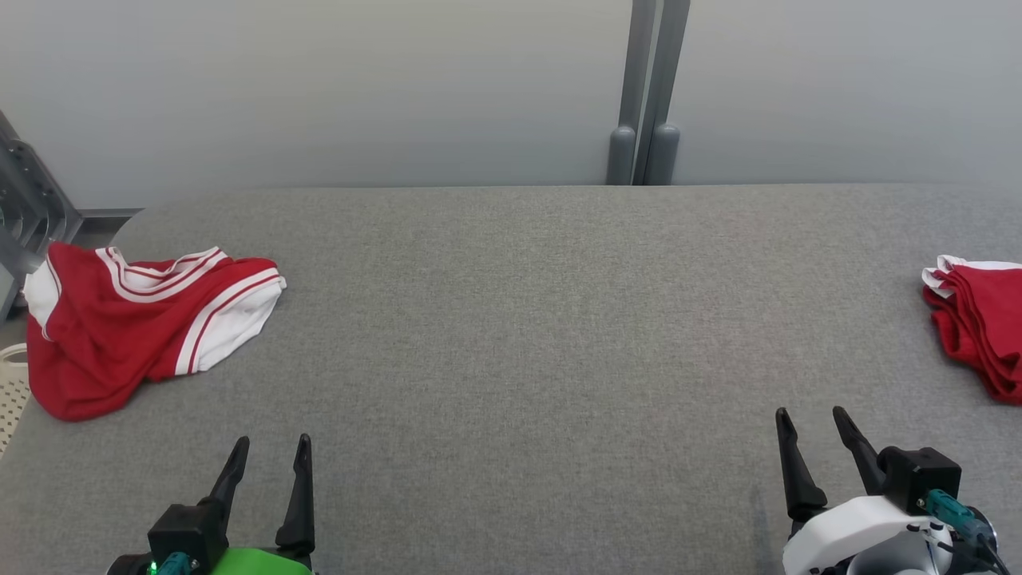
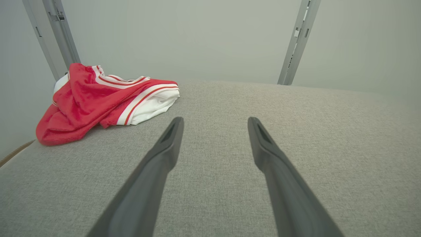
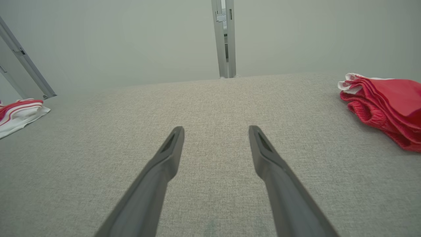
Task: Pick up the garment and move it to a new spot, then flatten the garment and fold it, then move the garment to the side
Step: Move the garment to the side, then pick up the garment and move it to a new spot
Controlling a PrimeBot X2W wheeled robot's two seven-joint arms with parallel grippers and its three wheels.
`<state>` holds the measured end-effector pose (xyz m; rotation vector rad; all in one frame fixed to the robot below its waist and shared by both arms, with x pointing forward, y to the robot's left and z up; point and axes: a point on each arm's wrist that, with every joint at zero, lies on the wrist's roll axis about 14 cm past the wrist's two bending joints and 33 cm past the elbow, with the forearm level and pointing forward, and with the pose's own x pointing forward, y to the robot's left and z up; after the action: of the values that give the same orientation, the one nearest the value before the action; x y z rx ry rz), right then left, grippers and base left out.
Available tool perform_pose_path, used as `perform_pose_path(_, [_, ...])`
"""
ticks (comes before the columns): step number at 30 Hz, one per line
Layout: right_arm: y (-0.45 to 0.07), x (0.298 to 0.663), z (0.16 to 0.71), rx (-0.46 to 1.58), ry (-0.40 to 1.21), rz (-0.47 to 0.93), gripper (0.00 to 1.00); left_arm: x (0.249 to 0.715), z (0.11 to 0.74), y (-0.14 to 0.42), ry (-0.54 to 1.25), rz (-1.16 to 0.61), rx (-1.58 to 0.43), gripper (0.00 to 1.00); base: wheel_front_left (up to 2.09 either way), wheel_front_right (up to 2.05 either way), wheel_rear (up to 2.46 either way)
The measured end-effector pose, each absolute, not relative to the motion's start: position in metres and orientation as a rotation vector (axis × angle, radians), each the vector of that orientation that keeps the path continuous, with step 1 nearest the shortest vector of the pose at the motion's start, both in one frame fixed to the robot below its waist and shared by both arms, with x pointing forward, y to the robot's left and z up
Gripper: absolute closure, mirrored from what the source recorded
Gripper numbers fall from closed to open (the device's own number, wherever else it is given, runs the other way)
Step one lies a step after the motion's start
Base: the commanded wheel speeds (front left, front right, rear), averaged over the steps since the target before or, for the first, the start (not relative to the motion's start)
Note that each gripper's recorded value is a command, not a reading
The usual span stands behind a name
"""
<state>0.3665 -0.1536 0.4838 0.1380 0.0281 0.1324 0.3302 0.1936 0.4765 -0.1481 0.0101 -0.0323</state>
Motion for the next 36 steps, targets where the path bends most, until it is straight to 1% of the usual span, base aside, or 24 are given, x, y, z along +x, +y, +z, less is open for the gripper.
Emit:
perform_pose_path(14, [-0.148, 0.371, 0.478, 0.136, 0.047, 0.149, 0.0, 0.327, 0.475, 0.201, 0.013, -0.011, -0.144, 0.0, 0.0, 0.0, 0.0])
perform_pose_path(18, [-0.139, 0.374, 0.478, 0.135, 0.052, 0.174, 0.0, 0.321, 0.474, 0.209, 0.013, 0.016, -0.139, 0.0, 0.0, 0.0, 0.0])
perform_pose_path(26, [-0.103, 0.383, 0.476, 0.14, 0.066, 0.277, 0.0, 0.301, 0.473, 0.236, 0.009, 0.108, -0.131, 0.0, 0.0, 0.0, 0.0])
perform_pose_path(28, [-0.085, 0.385, 0.475, 0.14, 0.074, 0.329, 0.0, 0.29, 0.473, 0.249, 0.006, 0.148, -0.127, 0.0, 0.0, 0.0, 0.0])
perform_pose_path(30, [-0.079, 0.386, 0.475, 0.14, 0.076, 0.347, 0.0, 0.286, 0.473, 0.253, 0.005, 0.163, -0.126, 0.0, 0.0, 0.0, 0.0])
perform_pose_path(36, [-0.039, 0.388, 0.475, 0.139, 0.085, 0.461, 0.0, 0.259, 0.47, 0.275, 0.006, 0.255, -0.123, 0.0, 0.0, 0.0, 0.0])
